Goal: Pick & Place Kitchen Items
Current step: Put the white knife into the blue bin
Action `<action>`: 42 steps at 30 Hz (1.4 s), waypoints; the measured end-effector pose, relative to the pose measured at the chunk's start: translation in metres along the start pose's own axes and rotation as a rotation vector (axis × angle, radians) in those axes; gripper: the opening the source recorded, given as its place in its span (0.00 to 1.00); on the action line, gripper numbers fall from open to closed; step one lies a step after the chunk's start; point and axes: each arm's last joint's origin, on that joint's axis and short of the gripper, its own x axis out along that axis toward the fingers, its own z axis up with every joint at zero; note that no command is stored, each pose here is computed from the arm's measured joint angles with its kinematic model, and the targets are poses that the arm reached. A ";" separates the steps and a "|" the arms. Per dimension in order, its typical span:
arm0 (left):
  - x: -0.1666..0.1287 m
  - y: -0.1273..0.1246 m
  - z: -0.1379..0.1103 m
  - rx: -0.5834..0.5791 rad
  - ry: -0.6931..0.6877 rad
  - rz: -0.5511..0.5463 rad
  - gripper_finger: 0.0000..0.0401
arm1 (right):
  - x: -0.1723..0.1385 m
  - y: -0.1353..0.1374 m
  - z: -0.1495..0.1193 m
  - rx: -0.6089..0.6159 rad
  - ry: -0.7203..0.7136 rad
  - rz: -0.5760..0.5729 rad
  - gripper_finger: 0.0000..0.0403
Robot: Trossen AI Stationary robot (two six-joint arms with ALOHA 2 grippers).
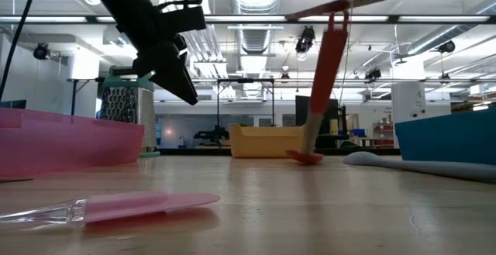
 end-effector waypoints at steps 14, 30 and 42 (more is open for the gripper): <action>0.000 0.000 -0.001 0.003 0.005 0.002 0.44 | 0.002 -0.012 0.002 -0.022 -0.083 -0.106 0.03; 0.002 -0.001 -0.006 0.013 0.020 0.004 0.44 | -0.010 -0.087 0.007 0.173 -0.082 -0.198 0.03; 0.002 -0.001 -0.006 0.014 0.020 0.004 0.44 | 0.009 -0.181 -0.006 0.355 0.050 -0.270 0.03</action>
